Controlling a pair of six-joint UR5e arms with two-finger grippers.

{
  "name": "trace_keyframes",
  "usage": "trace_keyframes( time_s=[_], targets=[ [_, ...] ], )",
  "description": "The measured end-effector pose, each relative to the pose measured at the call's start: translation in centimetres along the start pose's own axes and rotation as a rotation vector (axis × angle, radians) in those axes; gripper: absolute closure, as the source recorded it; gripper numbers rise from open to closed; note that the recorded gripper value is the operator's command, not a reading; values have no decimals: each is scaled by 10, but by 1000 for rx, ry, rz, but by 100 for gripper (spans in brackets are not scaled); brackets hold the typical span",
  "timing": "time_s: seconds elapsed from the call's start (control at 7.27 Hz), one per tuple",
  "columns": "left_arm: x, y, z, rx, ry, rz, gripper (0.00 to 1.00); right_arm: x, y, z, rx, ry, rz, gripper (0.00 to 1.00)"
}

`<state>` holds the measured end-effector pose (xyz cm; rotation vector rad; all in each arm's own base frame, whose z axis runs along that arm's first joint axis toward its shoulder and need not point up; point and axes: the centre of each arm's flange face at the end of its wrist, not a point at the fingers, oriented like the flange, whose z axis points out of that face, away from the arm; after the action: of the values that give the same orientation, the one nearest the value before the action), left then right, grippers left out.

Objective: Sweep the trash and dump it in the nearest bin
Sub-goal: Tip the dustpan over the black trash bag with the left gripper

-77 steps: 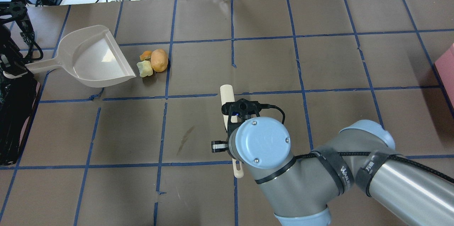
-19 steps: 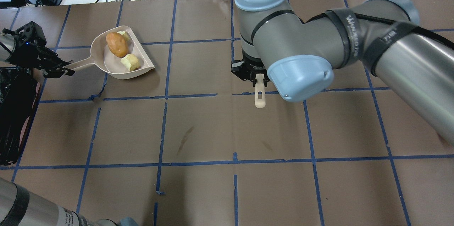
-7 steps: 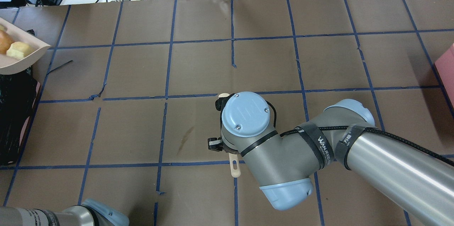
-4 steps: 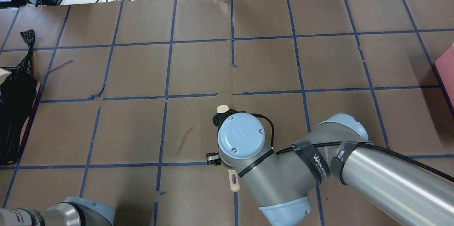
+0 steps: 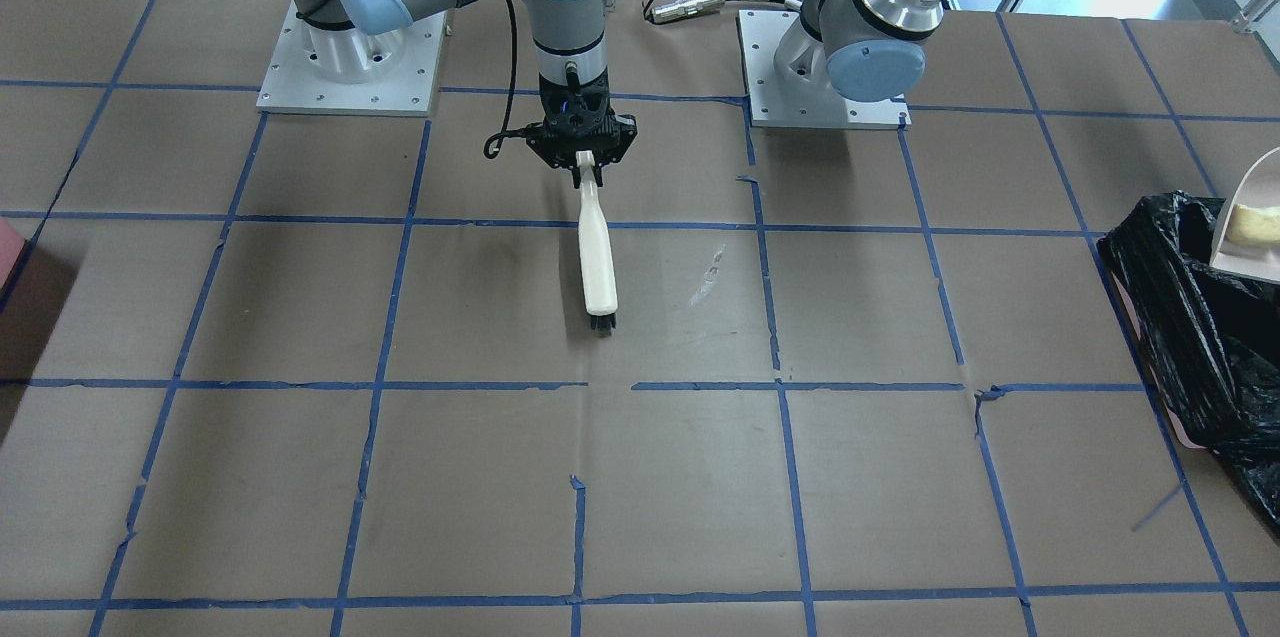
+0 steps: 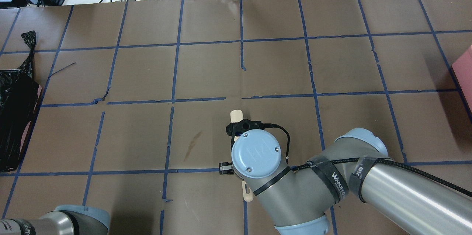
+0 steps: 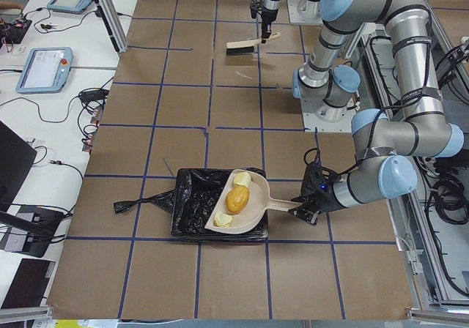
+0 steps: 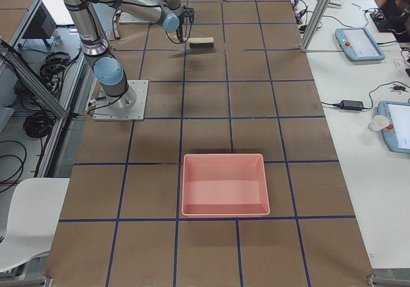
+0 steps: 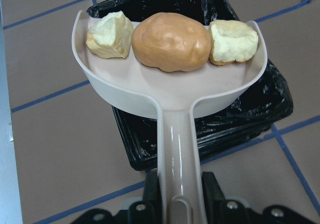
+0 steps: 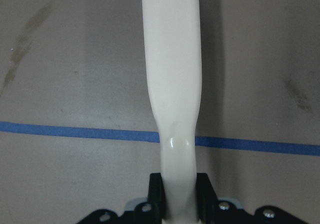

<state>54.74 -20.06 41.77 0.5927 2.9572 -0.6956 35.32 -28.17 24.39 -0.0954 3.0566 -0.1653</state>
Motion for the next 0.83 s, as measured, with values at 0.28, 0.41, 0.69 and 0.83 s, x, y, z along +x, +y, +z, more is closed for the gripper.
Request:
trace_keyframes(
  time_s=[0.28, 0.41, 0.69, 0.83],
  targets=[
    [-6, -28, 3, -105, 5, 80, 100, 4, -2, -8, 23, 3, 27, 89],
    [-8, -32, 8, -134, 1, 100, 100, 7, -3, -13, 33, 1, 36, 89],
    [-11, -37, 9, -162, -12, 122, 100, 10, 1, -12, 26, 6, 37, 89],
    [-13, -45, 9, -206, -26, 146, 100, 12, 5, -8, 18, 9, 37, 89]
  ],
)
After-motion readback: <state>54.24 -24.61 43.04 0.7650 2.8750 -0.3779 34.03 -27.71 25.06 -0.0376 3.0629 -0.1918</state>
